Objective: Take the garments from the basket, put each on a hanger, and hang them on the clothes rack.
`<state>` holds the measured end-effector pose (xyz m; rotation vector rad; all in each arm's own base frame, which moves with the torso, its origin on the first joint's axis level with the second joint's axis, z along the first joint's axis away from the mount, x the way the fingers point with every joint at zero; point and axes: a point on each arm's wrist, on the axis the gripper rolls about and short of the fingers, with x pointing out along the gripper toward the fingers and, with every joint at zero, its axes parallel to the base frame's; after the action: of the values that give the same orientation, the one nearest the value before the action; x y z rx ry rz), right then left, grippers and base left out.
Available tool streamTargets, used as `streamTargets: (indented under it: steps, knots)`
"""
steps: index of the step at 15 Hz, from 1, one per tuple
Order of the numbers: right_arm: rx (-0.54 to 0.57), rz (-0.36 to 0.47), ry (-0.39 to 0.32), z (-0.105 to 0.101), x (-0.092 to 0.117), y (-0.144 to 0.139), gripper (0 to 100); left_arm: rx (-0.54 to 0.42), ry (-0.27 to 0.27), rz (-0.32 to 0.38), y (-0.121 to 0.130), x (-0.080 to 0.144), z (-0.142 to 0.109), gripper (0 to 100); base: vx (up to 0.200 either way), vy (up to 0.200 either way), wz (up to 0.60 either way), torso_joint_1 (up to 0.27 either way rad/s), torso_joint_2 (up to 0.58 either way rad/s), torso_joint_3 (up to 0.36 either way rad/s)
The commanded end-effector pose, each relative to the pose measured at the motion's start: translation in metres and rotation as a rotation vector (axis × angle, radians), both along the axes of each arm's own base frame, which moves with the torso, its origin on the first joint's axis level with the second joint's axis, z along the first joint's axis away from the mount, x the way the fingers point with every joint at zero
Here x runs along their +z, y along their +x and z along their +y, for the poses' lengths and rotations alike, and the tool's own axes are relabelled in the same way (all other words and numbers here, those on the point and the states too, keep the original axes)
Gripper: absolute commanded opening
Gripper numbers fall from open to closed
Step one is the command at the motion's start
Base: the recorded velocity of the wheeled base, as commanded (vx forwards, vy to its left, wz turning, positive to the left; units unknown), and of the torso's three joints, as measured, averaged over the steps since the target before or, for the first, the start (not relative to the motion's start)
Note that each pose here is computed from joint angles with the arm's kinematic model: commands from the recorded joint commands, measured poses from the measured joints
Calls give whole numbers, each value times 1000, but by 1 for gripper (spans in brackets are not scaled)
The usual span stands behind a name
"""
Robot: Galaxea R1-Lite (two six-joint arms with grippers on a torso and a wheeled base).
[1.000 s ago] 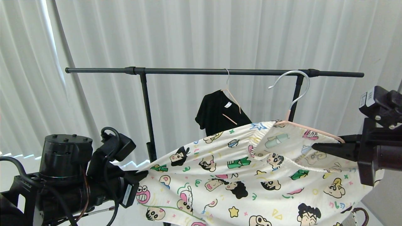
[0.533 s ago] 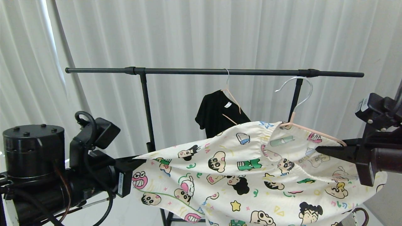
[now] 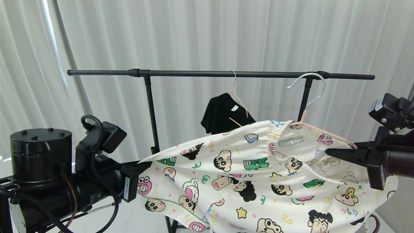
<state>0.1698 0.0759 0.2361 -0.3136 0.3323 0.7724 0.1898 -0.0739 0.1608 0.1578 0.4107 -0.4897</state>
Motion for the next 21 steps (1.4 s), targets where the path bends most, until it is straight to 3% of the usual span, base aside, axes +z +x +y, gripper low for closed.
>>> streamTargets:
  steps: [1,2,7,10,14,21]
  knots:
    - [-11,-7,24,0,2,1,0,-16,6,13,1,-3,-4,0,0,0,0,0,0,0]
    - [-16,-4,28,0,2,1,0,-17,5,14,1,-3,-4,100,0,0,0,0,0,0]
    - [-110,3,-3,-9,0,3,0,-17,-5,-2,-2,0,-3,100,0,0,0,0,0,0]
    - [-251,90,-56,-30,-7,-3,0,-12,-25,-43,-16,8,3,100,0,0,0,0,0,0]
    - [-387,89,-105,-40,-9,-1,0,-5,-46,-84,-15,19,4,100,0,0,0,0,0,0]
    - [-429,89,-66,-44,-7,-6,0,-64,-44,-64,-15,16,-9,100,0,0,0,0,0,0]
